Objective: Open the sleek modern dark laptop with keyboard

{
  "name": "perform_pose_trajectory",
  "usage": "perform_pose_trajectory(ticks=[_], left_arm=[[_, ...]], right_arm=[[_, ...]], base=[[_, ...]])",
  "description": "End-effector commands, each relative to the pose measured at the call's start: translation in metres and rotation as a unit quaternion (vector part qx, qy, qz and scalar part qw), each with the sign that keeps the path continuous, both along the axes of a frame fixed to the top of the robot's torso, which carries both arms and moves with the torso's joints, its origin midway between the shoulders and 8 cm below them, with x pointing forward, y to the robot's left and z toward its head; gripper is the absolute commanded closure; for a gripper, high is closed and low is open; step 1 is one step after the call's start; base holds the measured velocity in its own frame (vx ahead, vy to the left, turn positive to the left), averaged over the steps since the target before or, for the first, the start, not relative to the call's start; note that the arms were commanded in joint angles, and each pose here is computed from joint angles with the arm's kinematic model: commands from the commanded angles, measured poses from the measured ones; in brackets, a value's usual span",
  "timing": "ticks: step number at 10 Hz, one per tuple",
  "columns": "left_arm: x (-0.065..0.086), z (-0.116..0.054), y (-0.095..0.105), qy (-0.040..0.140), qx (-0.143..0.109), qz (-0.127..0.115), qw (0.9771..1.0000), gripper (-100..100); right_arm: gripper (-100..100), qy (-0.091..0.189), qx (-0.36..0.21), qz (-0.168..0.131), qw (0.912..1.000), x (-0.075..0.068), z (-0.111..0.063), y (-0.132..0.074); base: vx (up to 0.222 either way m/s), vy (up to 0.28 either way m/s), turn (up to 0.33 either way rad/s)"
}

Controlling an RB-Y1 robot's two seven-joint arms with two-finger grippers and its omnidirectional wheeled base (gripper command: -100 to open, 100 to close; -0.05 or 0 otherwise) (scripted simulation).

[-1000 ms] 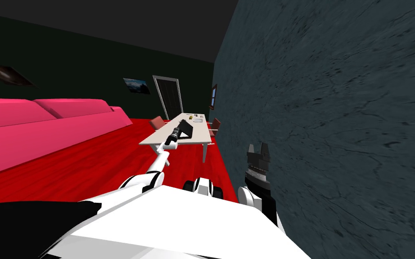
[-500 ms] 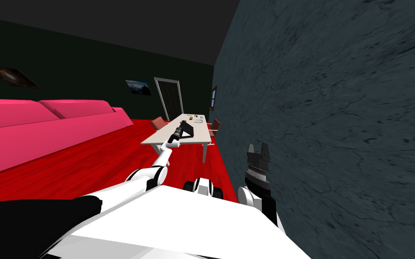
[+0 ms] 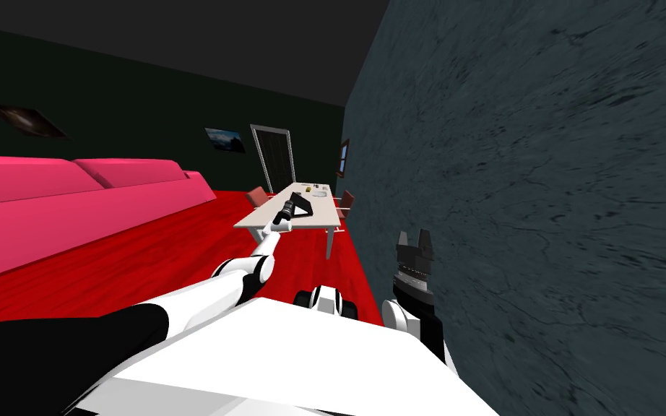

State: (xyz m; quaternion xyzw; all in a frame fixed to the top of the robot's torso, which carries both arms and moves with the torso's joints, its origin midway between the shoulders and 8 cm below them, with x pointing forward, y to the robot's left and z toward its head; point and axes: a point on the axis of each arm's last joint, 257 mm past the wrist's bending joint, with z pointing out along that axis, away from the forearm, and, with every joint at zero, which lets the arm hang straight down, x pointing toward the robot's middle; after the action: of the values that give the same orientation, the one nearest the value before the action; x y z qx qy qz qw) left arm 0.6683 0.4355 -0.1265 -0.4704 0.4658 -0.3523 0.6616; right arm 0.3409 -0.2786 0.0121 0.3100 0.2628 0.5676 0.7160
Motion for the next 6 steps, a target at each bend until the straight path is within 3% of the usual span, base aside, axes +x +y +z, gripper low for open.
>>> perform_pose_trajectory(ticks=[1, 2, 5, 6], left_arm=[[0.002, -0.027, -0.002, 0.026, -0.011, -0.002, 0.9996, 100], [0.009, -0.002, 0.006, -0.004, -0.019, 0.007, 0.9998, 100], [0.031, -0.003, -0.019, 0.011, -0.037, -0.010, 0.9992, 100], [0.035, 0.013, -0.010, -0.011, -0.048, -0.001, 0.9988, 100]], right_arm=[[0, 0.000, 0.000, 0.000, 1.0000, 0.000, 0.000, 0.000], [0, 0.000, 0.000, 0.000, 1.0000, 0.000, 0.000, 0.000], [0, 0.000, 0.000, 0.000, 1.0000, 0.000, 0.000, 0.000], [0, 0.000, 0.000, 0.000, 1.0000, 0.000, 0.000, 0.000]], base=[[0.014, -0.007, -0.005], [-0.095, 0.009, 0.008], [-0.100, 0.020, 0.003], [-0.102, 0.021, -0.002]])
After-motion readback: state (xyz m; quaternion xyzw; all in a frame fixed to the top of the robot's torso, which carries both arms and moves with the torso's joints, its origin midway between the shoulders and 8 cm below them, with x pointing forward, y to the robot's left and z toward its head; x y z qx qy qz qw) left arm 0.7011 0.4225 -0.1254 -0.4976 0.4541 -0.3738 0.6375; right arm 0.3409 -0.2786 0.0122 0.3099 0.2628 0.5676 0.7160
